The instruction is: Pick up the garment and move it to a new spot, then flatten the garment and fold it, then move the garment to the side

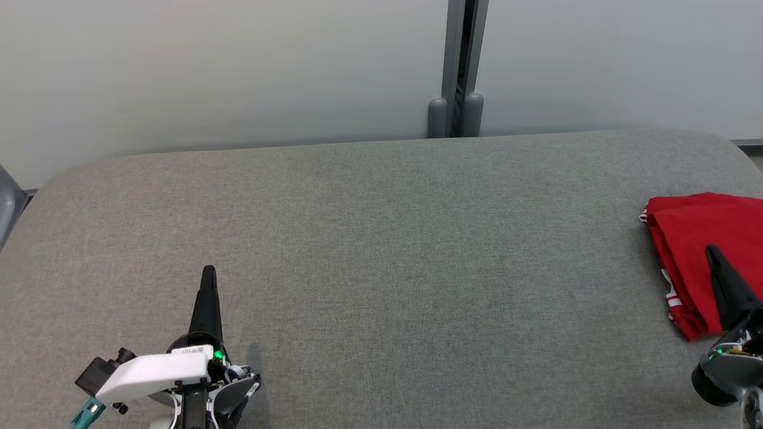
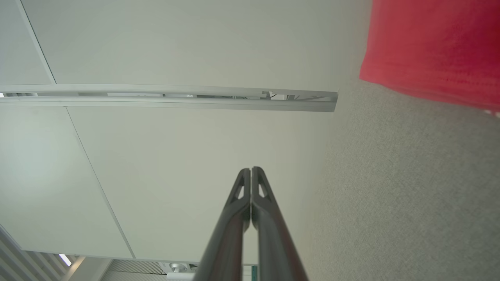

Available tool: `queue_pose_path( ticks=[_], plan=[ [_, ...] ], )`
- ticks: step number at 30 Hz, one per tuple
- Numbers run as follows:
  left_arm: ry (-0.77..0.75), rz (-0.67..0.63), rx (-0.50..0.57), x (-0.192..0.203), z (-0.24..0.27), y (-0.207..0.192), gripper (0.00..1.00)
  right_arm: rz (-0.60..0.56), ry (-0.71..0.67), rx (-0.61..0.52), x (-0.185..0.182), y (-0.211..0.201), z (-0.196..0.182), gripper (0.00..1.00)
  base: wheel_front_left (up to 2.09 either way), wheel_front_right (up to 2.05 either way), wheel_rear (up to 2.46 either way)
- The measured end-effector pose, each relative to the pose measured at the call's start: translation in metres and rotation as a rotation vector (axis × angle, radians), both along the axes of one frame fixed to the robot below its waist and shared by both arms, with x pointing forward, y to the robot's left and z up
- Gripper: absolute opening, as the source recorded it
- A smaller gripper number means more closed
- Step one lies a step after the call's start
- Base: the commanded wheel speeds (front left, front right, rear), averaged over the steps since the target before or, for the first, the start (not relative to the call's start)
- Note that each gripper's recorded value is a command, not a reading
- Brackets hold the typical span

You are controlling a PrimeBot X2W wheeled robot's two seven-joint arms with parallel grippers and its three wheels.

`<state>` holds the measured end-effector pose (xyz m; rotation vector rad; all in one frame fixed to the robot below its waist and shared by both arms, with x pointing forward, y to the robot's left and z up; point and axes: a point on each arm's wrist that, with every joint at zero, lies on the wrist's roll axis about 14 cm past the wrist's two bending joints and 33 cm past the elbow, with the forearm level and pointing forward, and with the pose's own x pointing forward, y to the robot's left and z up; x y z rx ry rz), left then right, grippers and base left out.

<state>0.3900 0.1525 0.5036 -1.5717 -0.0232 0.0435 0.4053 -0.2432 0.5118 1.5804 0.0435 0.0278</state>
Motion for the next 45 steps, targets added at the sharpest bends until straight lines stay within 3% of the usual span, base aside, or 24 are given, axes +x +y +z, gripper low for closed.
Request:
queue_pose_path(
  ticks=[45],
  plan=[
    [0.0,0.0,0.0,0.0,0.0,0.0,0.0,0.002,-0.002,0.001,0.0003,0.0003,0.0004,0.0,0.0,0.0,0.0]
  ],
)
